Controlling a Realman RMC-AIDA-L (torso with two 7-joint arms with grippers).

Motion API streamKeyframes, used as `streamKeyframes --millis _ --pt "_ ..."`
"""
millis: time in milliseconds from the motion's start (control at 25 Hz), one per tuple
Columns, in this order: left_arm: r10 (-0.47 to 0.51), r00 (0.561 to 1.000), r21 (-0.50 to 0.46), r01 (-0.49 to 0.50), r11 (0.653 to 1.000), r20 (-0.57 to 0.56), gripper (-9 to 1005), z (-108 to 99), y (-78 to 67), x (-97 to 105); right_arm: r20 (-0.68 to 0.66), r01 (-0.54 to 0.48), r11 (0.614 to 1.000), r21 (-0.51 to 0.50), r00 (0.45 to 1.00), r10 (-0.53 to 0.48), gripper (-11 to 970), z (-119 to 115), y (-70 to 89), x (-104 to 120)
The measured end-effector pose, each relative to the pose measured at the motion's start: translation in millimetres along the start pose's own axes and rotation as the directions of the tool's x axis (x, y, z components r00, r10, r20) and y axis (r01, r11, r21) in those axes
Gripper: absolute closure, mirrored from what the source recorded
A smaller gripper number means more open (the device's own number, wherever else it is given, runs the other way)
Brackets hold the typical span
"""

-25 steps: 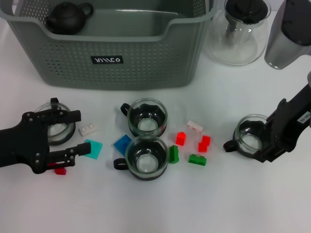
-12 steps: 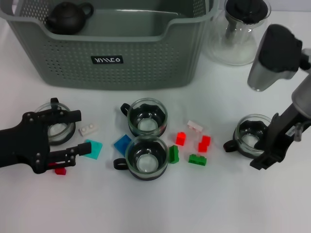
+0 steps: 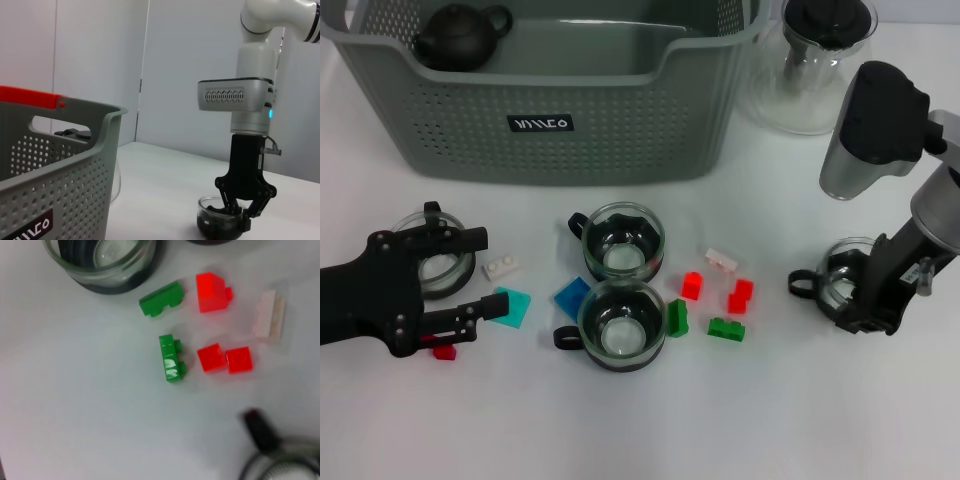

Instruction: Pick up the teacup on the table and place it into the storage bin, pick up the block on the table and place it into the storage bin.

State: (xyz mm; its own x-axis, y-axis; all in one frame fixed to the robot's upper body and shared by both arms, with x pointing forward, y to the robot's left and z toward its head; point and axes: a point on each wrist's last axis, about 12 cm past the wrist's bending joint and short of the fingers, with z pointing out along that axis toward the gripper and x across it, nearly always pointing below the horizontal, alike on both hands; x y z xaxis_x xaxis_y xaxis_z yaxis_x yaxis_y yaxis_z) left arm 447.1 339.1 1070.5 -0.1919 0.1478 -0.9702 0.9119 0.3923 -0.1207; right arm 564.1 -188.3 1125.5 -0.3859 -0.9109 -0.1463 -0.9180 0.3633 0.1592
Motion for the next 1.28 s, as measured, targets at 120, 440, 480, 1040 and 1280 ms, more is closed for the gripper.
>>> streamKeyframes --millis 120,440,480,1040,1280 --pt "0.0 1.0 0.0 0.0 1.0 0.0 255 0 0.0 0 0.002 0.002 1.0 0.001 1.0 -0.002 837 -4 0.7 -2" --pt "-0.002 1.0 -0.003 0.002 1.0 0.001 256 -1 -0.3 0 0.289 0.098 0.991 -0.086 0.955 -0.07 901 -62 8.9 2" --pt "-0.002 1.0 -0.004 0.002 1.0 0.001 256 -1 -0.4 1 0.367 0.118 0.988 -0.104 0.927 -0.073 901 -73 9.6 3" --pt "0.003 1.0 0.013 -0.003 1.0 0.015 257 7 2.9 -3 0.929 0.004 1.0 0.009 0.371 -0.009 900 -130 -22.2 -53" --pt "-0.006 1.0 0.013 0.006 1.0 0.016 257 12 4.3 -1 0.883 -0.131 0.988 0.085 0.47 -0.013 899 -131 -39.6 -132"
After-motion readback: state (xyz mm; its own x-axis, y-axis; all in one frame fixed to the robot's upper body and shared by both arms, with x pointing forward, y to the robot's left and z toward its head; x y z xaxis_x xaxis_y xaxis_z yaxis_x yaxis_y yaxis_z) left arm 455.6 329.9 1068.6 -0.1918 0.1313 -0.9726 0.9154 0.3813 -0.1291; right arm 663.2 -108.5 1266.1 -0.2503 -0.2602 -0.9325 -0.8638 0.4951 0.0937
